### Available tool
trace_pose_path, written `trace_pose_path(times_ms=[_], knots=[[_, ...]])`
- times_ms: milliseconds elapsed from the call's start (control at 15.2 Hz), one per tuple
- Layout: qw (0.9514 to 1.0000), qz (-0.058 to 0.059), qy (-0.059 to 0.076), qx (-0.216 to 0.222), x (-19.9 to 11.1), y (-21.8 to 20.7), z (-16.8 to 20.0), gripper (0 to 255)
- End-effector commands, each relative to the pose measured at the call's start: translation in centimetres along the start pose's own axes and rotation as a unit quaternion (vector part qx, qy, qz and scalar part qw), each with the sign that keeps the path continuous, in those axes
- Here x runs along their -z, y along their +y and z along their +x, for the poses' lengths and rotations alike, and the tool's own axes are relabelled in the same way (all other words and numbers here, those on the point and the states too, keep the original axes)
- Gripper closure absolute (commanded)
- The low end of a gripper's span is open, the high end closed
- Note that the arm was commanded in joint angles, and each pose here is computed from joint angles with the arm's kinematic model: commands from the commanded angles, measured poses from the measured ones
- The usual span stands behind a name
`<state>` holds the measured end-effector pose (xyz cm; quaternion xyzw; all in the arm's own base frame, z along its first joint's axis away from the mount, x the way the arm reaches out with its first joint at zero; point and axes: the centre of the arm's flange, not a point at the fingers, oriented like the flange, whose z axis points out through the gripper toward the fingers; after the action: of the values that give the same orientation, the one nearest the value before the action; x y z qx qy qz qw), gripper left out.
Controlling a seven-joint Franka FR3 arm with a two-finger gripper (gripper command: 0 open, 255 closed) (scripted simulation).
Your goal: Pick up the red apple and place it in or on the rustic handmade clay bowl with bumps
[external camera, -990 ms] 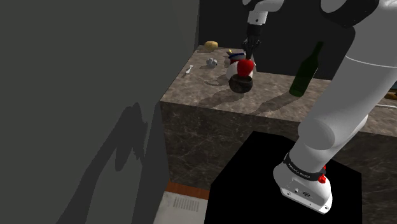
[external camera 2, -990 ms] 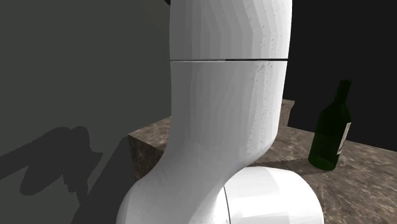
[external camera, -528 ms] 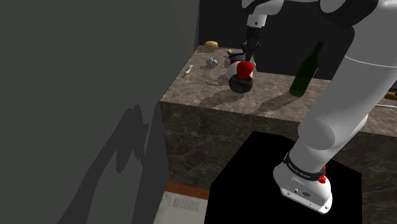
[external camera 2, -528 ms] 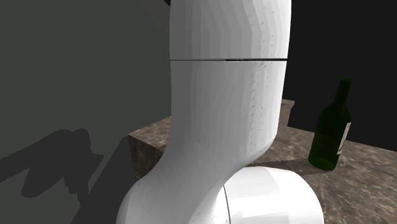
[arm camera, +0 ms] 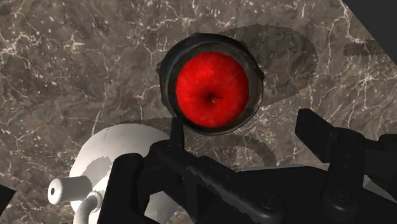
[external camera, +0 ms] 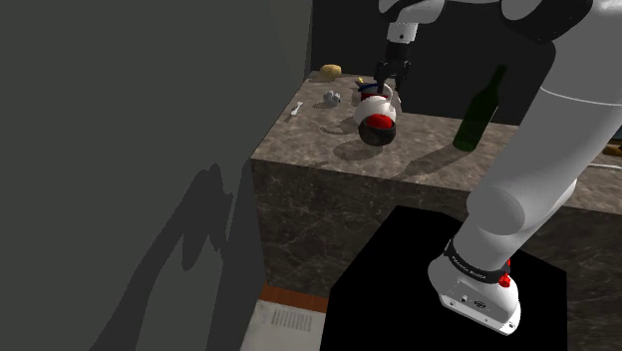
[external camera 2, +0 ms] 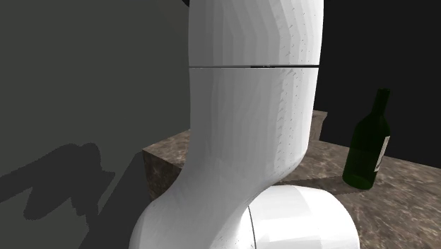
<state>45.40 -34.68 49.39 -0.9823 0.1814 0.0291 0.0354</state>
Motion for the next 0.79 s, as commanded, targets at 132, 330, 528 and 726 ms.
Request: trace_pose_path(times_ms=[132, 330, 528, 726], knots=[[1.0, 0.0, 0.0, 0.0, 4.0, 0.0, 0.0, 0], [1.0, 0.0, 0.0, 0.0, 5.0, 0.0, 0.0, 0], [1.0, 0.0, 0.0, 0.0, 5.0, 0.0, 0.0, 0], [1.0, 0.0, 0.0, 0.0, 5.0, 0.0, 0.0, 0]])
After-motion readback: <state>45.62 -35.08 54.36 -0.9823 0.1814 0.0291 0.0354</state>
